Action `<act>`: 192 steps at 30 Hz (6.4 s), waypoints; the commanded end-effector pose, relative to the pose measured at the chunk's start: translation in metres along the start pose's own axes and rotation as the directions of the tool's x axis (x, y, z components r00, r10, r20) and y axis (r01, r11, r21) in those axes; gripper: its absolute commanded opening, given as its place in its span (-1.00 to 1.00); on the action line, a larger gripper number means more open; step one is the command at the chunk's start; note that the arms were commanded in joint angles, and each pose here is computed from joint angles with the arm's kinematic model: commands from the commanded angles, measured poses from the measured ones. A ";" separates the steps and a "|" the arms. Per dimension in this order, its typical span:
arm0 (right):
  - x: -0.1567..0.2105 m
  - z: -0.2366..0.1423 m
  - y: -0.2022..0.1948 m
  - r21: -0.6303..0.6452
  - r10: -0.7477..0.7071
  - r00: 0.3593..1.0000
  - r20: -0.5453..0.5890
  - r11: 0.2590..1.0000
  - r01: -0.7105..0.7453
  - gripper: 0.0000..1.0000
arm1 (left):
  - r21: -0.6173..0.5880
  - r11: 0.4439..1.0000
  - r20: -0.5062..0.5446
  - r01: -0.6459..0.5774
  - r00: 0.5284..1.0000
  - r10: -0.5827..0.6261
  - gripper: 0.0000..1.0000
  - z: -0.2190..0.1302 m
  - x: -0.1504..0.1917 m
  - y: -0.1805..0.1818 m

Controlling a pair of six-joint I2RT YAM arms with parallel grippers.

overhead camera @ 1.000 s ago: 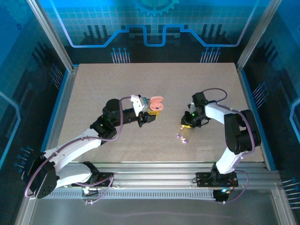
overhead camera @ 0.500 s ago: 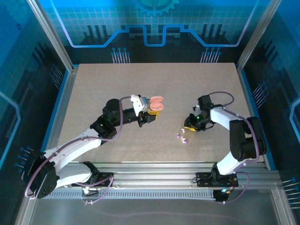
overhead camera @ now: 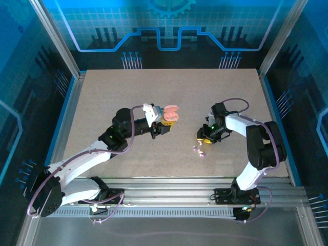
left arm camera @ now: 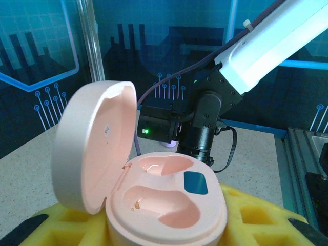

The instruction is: Insert wireless bluetooth earbuds into charging case

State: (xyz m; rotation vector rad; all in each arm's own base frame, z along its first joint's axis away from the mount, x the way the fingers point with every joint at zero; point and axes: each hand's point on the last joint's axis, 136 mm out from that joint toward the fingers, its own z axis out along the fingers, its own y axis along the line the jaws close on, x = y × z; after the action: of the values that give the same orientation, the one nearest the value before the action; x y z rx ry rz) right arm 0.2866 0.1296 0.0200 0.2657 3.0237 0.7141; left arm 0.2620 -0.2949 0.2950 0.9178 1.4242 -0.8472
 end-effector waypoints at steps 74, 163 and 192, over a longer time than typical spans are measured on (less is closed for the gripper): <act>0.054 0.024 0.056 0.107 -0.239 0.932 -0.274 0.955 0.276 -0.17 | -0.066 0.997 0.047 -0.050 0.997 0.053 -0.24 -0.016 -0.021 0.002; 0.016 -0.107 0.178 -0.641 -0.330 0.943 0.035 0.717 0.275 -0.67 | -0.156 0.987 0.038 -0.034 0.998 0.041 -0.25 -0.023 -0.013 0.022; 0.039 -0.209 0.242 -0.757 -0.405 0.892 0.200 0.515 0.403 -0.67 | -0.122 0.989 0.060 -0.080 0.994 0.088 -0.26 0.004 0.018 0.024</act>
State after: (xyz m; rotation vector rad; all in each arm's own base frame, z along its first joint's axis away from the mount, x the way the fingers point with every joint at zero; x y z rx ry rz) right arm 0.2782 0.2524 0.2996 -0.4373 2.2793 1.8687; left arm 0.2894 -0.2839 0.2636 0.8338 1.4480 -0.7263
